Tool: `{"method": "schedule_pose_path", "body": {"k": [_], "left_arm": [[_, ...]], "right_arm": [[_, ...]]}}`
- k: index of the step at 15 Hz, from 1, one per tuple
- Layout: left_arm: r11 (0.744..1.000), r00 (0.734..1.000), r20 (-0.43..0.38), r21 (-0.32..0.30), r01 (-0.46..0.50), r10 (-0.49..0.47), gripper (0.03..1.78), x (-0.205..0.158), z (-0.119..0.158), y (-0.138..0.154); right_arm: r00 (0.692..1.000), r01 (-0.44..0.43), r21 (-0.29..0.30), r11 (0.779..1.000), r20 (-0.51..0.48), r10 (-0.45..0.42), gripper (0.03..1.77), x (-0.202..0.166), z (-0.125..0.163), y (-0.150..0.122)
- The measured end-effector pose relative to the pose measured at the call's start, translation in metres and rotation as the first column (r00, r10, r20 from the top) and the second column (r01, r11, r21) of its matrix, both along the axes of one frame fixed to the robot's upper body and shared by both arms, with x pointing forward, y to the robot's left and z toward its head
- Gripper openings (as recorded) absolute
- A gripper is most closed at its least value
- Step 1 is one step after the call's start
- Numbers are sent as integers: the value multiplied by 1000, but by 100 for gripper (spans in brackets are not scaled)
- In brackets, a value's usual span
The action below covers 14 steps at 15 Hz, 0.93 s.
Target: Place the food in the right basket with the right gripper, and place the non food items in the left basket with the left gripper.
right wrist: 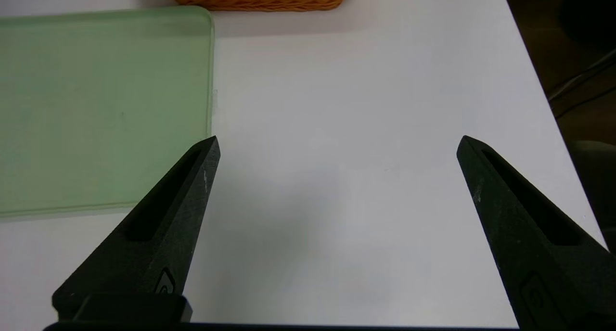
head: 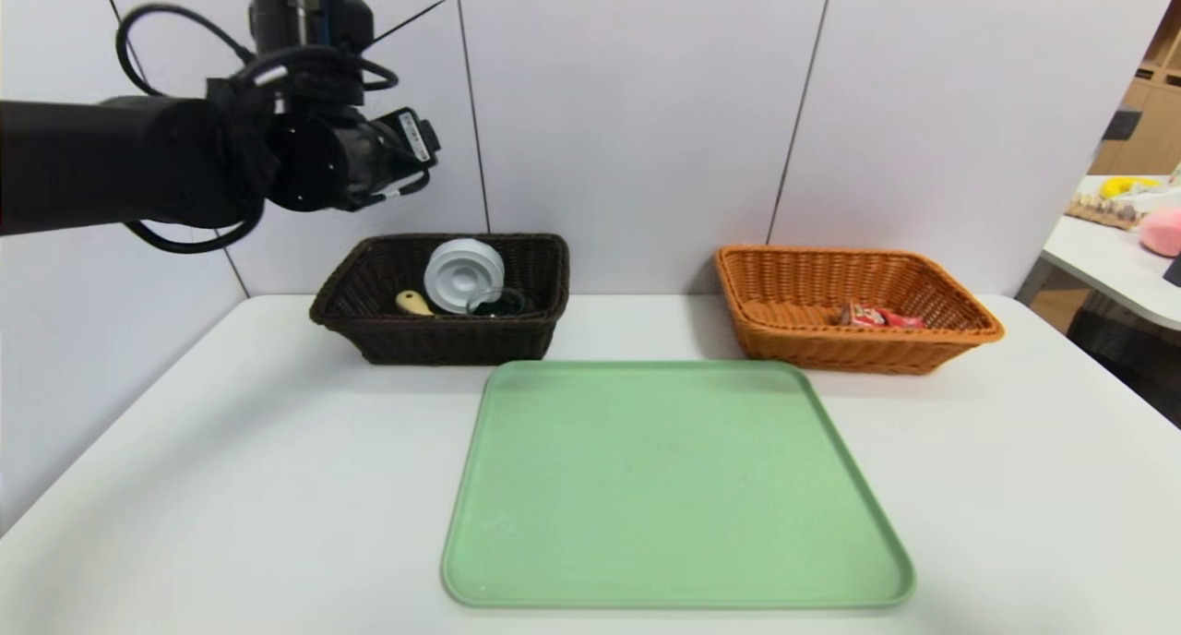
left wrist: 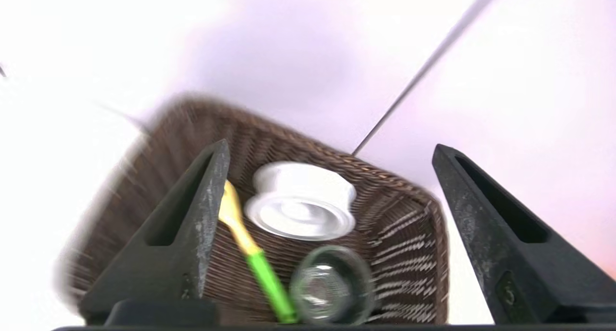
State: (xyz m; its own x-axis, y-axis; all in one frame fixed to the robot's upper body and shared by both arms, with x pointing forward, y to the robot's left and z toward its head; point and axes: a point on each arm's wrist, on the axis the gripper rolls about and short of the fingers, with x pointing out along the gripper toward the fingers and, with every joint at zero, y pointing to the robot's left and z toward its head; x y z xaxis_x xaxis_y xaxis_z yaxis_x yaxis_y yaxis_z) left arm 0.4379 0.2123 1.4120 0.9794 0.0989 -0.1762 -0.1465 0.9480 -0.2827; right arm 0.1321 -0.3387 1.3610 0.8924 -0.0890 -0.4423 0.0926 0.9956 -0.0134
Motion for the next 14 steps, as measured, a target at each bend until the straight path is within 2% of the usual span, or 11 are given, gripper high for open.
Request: {"method": "schedule_pose_path", "body": {"k": [1, 3, 5, 7, 8, 10, 12, 14], "left_arm": [[994, 998, -38, 89, 60, -57, 154, -13, -1, 4], [951, 972, -128, 216, 221, -197, 158, -51, -1, 15], [893, 925, -237, 273, 358, -298, 161, -94, -3, 28], [863, 883, -343, 279, 422, -321, 163, -140, -4, 46], [863, 869, -391, 276, 424, -302, 164, -160, -6, 58], [895, 869, -448, 271, 355, -209, 165, -195, -10, 88], [931, 896, -430, 270, 244, -110, 166, -230, -15, 111], [945, 915, -400, 275, 176, -54, 167, -257, -23, 120]], "right_arm": [[1000, -12, 5, 1000, -14, 12, 170, 1, -1, 0], [995, -31, -6, 999, -93, 31, 170, 4, -2, 1], [974, -86, -33, 996, -212, 77, 170, 6, -1, 1], [942, -141, -60, 988, -315, 115, 170, 10, 2, 1], [925, -155, -60, 986, -360, 124, 170, 13, 5, 1], [887, -168, -42, 985, -442, 133, 170, 15, 4, 2], [882, -170, -39, 985, -452, 134, 170, 12, 1, 2], [892, -168, -42, 985, -433, 133, 170, 5, 0, 2]]}}
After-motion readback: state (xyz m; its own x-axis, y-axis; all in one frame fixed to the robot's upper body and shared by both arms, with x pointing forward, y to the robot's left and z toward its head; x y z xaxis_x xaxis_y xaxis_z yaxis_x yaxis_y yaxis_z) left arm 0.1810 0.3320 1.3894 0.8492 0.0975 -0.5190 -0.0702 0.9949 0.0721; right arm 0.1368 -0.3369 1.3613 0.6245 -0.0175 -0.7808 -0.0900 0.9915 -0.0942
